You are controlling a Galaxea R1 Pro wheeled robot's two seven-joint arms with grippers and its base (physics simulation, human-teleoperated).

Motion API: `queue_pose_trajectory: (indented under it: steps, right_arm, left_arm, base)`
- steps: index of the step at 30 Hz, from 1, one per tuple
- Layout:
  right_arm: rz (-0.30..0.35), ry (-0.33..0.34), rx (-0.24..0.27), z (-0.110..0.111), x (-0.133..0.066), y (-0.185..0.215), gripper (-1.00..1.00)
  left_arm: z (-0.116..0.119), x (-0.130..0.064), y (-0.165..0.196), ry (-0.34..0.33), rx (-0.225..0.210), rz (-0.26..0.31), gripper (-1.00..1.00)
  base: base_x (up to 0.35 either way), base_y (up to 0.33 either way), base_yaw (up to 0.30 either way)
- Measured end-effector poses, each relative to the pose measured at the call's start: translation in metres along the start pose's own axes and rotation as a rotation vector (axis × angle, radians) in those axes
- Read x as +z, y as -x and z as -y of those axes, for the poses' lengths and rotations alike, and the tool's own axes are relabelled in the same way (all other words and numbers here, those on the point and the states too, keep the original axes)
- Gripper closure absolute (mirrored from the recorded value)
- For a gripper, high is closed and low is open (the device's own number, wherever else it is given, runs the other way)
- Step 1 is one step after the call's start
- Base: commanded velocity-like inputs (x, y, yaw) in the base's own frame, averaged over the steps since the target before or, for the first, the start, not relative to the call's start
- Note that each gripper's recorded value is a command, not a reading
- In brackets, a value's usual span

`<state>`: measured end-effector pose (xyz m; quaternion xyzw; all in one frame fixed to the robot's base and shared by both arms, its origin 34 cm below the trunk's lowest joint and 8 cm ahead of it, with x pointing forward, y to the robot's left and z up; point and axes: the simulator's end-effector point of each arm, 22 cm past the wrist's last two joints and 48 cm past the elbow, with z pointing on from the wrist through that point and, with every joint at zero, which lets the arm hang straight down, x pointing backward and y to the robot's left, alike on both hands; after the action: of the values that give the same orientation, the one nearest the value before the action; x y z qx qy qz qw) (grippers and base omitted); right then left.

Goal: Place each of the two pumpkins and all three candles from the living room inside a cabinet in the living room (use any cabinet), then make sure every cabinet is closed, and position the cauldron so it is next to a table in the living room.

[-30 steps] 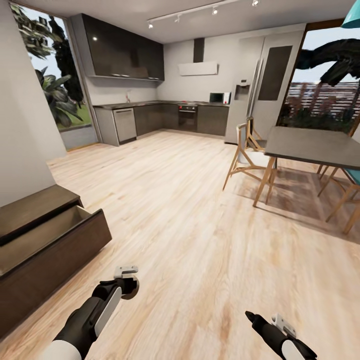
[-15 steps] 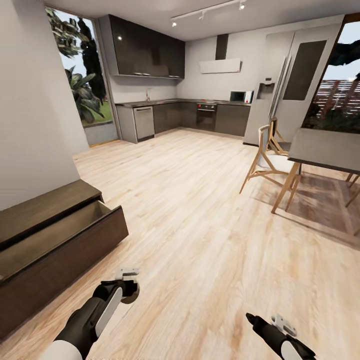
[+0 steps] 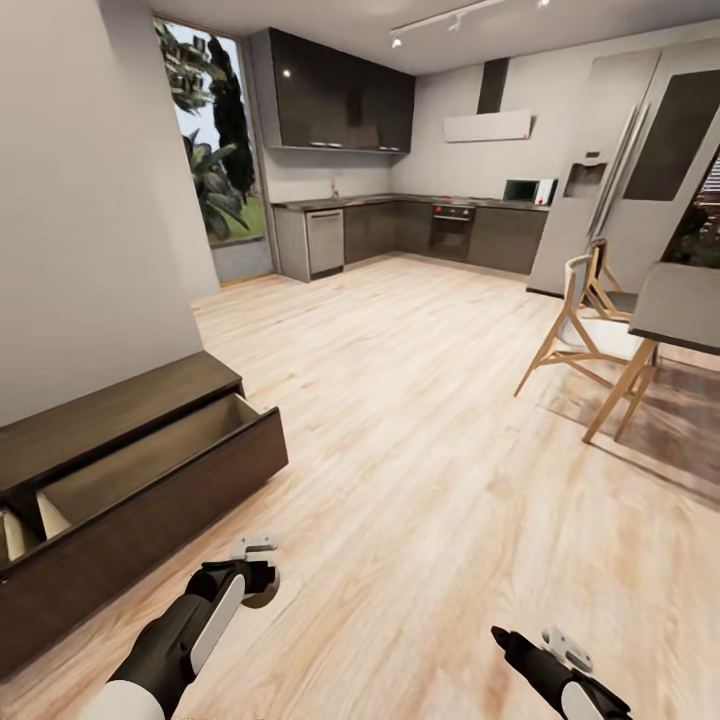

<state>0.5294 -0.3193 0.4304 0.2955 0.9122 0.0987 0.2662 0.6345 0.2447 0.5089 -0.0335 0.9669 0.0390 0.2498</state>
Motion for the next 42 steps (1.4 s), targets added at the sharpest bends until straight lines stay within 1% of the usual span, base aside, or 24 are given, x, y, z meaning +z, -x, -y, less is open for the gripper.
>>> queue_pose_trajectory:
  steps: [2,5,8,19,33,36,42]
  right_arm:
    - [-0.002,-0.001,-0.002,-0.001,-0.003,0.001,-1.00]
    - [-0.002,-0.011,-0.030,-0.001,-0.007,0.004,-1.00]
    - [-0.008,-0.011,-0.039,-0.005,-0.010,0.003,-1.00]
    - [-0.020,-0.004,-0.043,-0.017,-0.024,0.007,-1.00]
    - [-0.019,-0.002,-0.043,-0.028,-0.045,0.021,-1.00]
    - [-0.017,0.000,-0.044,-0.031,-0.050,0.024,-1.00]
    - [-0.016,0.002,-0.045,-0.032,-0.050,0.025,-1.00]
  left_arm:
    - [0.000,-0.003,0.002,0.000,-0.001,-0.002,1.00]
    - [-0.001,-0.006,0.004,0.001,-0.002,-0.006,1.00]
    - [-0.001,-0.010,0.006,0.001,-0.002,-0.009,1.00]
    - [-0.002,-0.023,0.013,0.002,0.001,-0.023,1.00]
    - [-0.005,-0.045,0.031,0.002,-0.005,-0.017,1.00]
    - [-0.006,-0.051,0.036,0.003,-0.009,-0.016,1.00]
    - [-0.007,-0.052,0.037,0.003,-0.012,-0.015,1.00]
  base:
    - [0.000,0.000,0.236]
    - [0.000,0.000,0.236]
    - [0.000,0.000,0.236]
    - [0.000,0.000,0.219]
    - [0.000,0.000,0.028]
    - [0.000,0.000,0.204]
    - [0.000,0.000,0.268]
